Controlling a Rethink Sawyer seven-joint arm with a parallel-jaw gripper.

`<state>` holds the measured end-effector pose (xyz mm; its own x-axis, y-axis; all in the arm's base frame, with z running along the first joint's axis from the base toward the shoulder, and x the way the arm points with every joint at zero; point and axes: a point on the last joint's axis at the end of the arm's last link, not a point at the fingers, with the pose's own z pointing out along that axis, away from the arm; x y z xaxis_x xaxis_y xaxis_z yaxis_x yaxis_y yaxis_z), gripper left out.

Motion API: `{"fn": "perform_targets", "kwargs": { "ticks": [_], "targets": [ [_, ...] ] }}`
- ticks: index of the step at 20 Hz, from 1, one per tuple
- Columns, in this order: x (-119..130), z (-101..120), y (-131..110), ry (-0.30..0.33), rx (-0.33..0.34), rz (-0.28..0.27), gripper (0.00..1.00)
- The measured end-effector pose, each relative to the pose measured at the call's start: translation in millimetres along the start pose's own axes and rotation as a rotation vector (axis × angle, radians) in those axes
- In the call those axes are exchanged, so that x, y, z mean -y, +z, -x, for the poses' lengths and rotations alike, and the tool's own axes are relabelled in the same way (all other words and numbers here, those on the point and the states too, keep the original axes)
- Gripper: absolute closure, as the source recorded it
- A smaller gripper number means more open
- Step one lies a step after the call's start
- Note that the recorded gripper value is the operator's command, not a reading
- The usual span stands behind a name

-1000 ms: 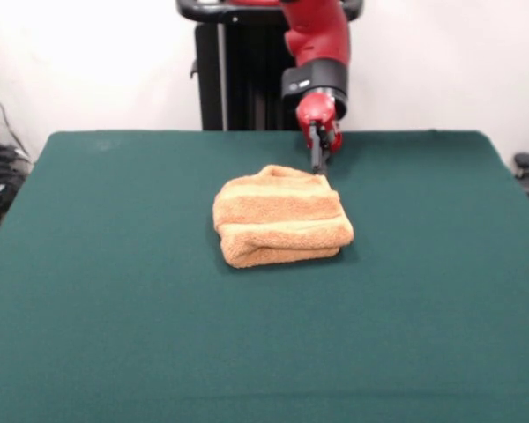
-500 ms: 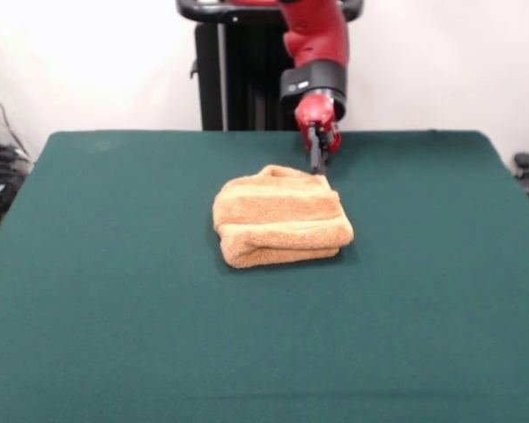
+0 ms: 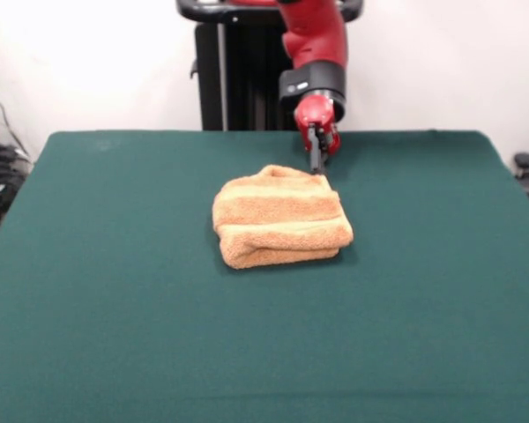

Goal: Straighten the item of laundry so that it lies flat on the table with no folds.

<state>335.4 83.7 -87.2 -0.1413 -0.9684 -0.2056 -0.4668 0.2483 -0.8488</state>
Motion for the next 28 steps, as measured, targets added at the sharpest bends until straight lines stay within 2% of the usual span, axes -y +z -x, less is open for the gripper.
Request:
{"fn": "perform_targets", "kwargs": {
  "ticks": [16, 17, 28],
  "targets": [
    [0, 0, 1, -0.003, 0.001, 0.000, 0.00],
    [-2, -1, 1, -0.004, 0.002, 0.004, 1.00],
    [-11, -5, 10, -0.017, 0.018, 0.010, 1.00]
  ]
}}
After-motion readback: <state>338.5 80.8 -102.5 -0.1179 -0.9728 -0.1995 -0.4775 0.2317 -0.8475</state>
